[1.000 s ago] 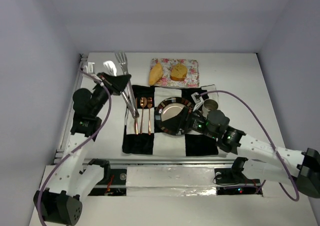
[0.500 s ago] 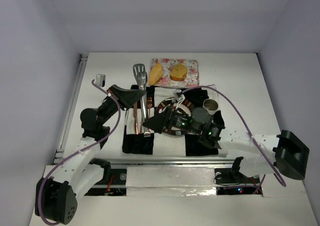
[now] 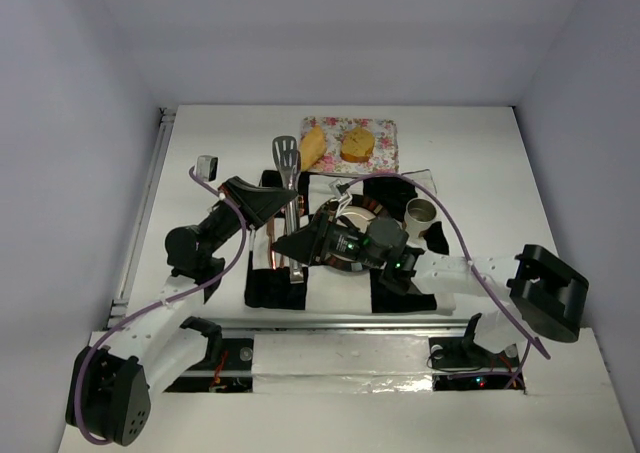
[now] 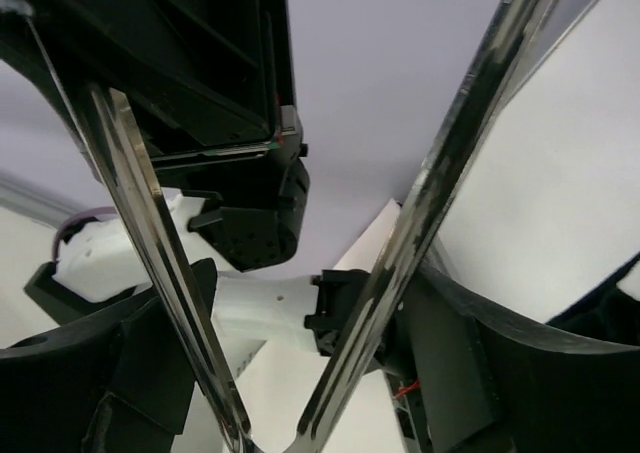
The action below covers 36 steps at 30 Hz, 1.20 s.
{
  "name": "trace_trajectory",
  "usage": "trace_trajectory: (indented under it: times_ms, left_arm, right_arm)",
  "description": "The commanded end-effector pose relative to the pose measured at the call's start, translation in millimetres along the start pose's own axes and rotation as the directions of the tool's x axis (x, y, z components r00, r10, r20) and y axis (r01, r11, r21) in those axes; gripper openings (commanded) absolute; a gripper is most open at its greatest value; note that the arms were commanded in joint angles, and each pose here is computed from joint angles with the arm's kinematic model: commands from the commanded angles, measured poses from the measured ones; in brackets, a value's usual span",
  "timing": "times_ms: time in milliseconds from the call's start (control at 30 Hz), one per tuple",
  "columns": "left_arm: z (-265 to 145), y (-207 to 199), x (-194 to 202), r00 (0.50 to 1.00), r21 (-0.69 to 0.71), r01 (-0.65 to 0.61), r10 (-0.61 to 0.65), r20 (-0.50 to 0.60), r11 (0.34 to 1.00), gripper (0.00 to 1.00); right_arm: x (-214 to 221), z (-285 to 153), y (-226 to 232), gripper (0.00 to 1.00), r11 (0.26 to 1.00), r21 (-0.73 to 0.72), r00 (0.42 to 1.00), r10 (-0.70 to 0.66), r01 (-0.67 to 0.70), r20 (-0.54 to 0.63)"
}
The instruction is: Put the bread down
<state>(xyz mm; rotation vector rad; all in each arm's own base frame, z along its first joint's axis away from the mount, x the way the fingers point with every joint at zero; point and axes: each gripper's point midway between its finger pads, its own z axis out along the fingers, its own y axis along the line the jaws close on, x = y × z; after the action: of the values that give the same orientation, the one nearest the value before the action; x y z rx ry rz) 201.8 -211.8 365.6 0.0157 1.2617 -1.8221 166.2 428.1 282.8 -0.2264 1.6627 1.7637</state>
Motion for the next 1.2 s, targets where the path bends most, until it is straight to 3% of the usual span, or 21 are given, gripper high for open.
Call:
trace_trajectory:
  times_ms: [0,167,233,367,467,667,967,1100,1167]
  left_arm:
    - [-4,-45,1,0.996,0.164,-0.087,0.088,0.000,0.983,0.00]
    - [-5,-38,4,0.996,0.136,-0.090,0.092,-0.012,0.987,0.00]
    - [-4,-26,5,0.996,0.084,-0.082,0.084,-0.022,0.993,0.00]
    - [-3,-17,7,0.993,0.036,-0.110,0.111,-0.043,0.993,0.36]
    - [-2,-10,8,0.989,-0.010,-0.134,0.133,-0.066,0.991,0.52]
    - [-2,-2,6,0.975,-0.089,-0.207,0.198,-0.098,0.974,0.72]
    - [-10,19,0,0.953,-0.261,-0.296,0.265,-0.148,0.919,0.79]
    - [-28,41,-13,0.920,-0.443,-0.391,0.343,-0.189,0.807,0.78]
    - [-47,56,-20,0.897,-0.544,-0.440,0.383,-0.222,0.715,0.78]
  right_arm:
    - [-27,6,37,0.78,0.992,-0.128,0.994,0.023,-0.009,0.106]
    - [-31,7,29,0.63,0.996,-0.084,0.991,0.022,-0.011,0.130]
    - [-35,5,26,0.63,0.998,-0.057,0.989,0.021,-0.013,0.145]
    - [-40,2,24,0.61,1.000,-0.021,0.987,0.013,-0.009,0.162]
    - [-45,0,22,0.59,1.000,0.017,0.984,0.007,-0.010,0.178]
    - [-55,-5,18,0.57,0.995,0.094,0.979,-0.003,-0.016,0.203]
    - [-74,-15,7,0.56,0.985,0.170,0.976,-0.008,-0.030,0.218]
    - [-82,-31,-31,0.55,0.949,0.313,0.986,-0.006,-0.047,0.167]
    - [-86,-37,-46,0.55,0.936,0.351,0.993,-0.004,-0.037,0.117]
